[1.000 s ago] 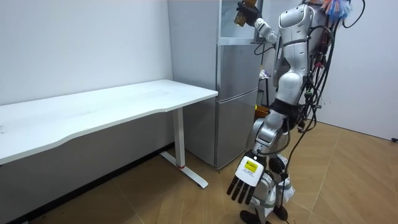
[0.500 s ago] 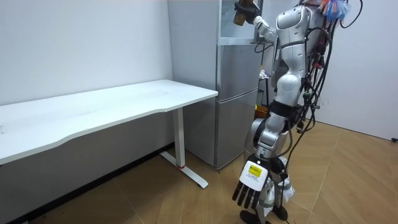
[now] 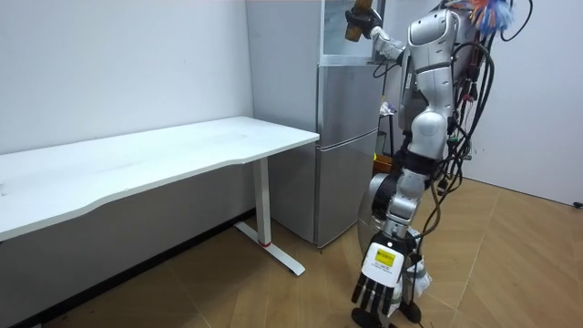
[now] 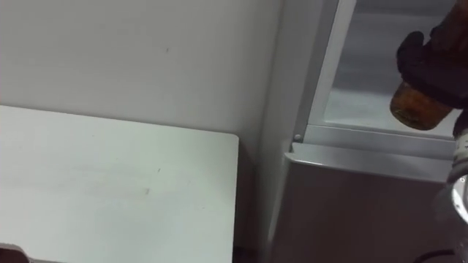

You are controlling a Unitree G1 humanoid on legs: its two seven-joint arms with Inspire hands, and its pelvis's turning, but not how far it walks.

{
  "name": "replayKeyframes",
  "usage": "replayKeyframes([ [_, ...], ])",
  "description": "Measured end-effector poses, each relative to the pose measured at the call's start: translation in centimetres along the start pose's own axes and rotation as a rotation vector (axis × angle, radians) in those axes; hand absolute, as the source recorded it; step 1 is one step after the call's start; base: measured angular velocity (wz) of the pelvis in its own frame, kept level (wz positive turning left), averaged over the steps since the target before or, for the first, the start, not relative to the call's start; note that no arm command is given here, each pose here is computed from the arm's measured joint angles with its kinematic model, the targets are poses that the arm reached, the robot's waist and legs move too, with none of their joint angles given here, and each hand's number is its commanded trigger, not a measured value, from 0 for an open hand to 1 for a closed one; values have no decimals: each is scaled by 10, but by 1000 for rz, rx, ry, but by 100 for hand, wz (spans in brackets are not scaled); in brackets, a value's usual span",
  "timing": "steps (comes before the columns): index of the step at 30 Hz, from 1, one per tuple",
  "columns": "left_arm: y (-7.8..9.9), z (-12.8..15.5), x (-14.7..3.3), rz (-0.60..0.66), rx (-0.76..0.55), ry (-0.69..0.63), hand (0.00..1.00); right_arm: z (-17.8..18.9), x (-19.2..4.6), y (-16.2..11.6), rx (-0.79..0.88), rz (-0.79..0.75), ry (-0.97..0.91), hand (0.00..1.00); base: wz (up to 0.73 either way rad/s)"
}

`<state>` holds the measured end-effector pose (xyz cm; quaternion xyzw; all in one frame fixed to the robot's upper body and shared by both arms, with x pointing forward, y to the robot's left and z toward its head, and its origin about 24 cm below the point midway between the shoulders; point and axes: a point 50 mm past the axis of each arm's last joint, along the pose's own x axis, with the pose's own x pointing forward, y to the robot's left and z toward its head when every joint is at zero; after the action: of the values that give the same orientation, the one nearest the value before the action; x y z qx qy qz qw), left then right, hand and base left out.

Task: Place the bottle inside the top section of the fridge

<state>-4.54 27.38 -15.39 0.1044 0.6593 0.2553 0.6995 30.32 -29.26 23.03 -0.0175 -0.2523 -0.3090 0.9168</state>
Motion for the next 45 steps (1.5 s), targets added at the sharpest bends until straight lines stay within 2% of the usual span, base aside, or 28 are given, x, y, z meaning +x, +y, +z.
replayKeyframes([
  [6, 7, -5, 1, 22, -22, 39, 0, -7, 9, -15, -88, -87, 46, 100, 3],
  [12, 14, 0, 2, 25, 5, 16, 0, -18, 21, -27, -163, -144, 87, 100, 2],
  [24, 25, 4, 4, 51, 40, -5, 0, -22, 33, -38, -207, -205, 120, 100, 9],
  [31, 34, 1, 3, 72, 39, -11, 0, -46, 32, -43, -336, -182, 212, 100, 8],
  [36, 37, 2, 2, 79, 39, -19, 0, -40, 42, -41, -338, -207, 216, 100, 12],
  [45, 37, 3, 2, 63, 40, -12, 0, -43, 41, -37, -301, -208, 274, 100, 1],
])
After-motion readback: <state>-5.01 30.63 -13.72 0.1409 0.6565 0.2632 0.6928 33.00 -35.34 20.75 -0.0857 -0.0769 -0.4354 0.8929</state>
